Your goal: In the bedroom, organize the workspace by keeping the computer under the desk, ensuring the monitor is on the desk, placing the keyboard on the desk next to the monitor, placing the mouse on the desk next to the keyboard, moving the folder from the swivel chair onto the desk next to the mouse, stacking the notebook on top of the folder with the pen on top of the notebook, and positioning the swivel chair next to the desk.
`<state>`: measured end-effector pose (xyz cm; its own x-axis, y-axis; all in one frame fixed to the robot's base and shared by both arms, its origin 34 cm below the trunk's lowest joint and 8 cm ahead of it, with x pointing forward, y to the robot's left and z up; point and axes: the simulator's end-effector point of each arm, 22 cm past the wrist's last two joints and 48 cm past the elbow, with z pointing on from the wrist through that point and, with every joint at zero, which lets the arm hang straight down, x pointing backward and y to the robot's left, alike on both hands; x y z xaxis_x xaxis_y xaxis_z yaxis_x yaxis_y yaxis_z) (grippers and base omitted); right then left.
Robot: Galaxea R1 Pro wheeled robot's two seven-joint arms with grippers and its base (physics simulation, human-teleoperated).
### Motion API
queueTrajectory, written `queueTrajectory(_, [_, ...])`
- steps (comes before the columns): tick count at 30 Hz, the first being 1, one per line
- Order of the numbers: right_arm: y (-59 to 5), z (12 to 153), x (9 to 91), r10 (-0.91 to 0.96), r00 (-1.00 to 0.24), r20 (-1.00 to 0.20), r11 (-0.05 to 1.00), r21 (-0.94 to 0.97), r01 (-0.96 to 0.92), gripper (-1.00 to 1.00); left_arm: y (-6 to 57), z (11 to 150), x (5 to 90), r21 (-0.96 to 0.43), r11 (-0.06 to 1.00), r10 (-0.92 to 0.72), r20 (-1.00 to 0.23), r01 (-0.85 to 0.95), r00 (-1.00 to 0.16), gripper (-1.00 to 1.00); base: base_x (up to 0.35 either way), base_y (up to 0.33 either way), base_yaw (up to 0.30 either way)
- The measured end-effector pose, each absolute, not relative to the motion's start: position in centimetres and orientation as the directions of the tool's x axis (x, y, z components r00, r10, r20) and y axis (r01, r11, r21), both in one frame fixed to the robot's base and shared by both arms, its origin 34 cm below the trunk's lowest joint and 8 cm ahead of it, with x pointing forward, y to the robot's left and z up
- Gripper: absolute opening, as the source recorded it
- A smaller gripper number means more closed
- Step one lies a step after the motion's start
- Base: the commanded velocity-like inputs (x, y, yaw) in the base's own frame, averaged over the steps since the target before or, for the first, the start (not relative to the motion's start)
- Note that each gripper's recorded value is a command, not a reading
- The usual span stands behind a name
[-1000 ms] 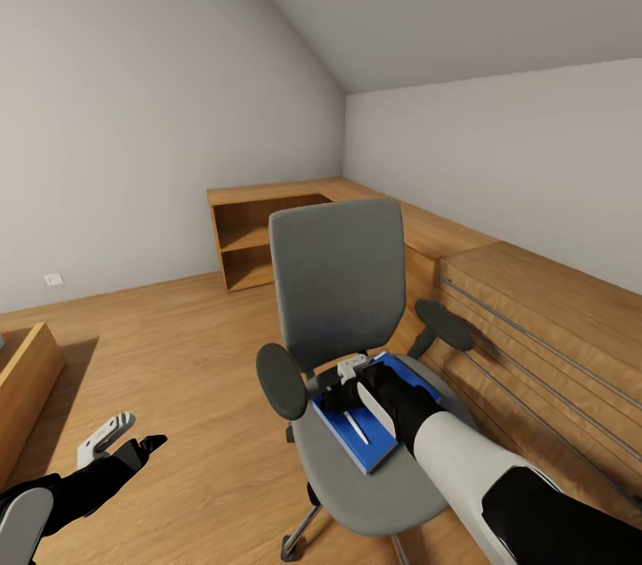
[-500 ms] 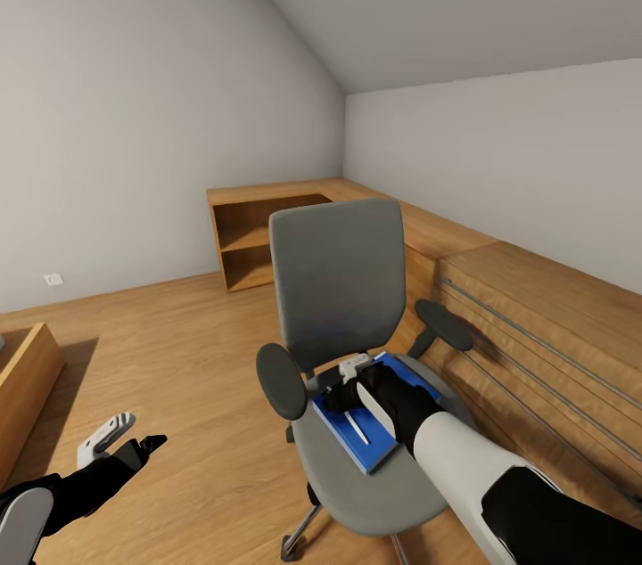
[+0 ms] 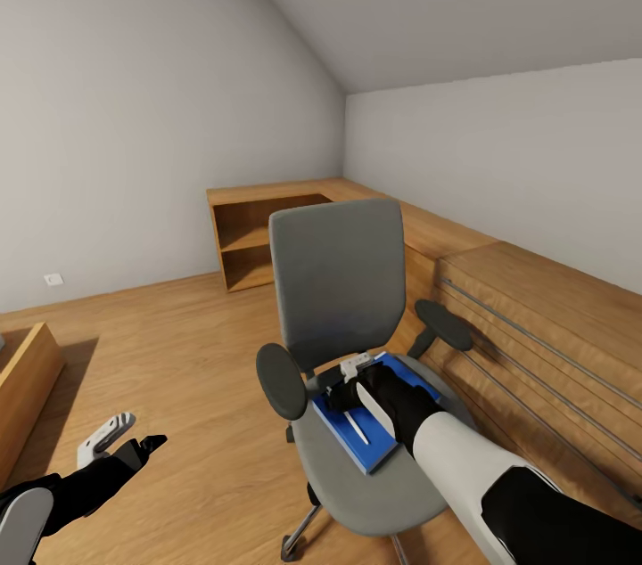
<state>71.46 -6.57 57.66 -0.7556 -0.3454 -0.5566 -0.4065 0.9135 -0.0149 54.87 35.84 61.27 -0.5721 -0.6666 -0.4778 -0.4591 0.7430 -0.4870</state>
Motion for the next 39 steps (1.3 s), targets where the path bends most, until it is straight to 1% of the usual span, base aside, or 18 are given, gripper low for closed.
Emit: queueTrajectory(39, [-6.5,55.3,71.0,-0.346,-0.755,-0.557,0.913,-0.015,-0.407,1.00,35.8,58.9,54.4,-0.487,0.743,-0.667,-0.478,-0.459,-0.572,1.00,0.000,0.000,0.000])
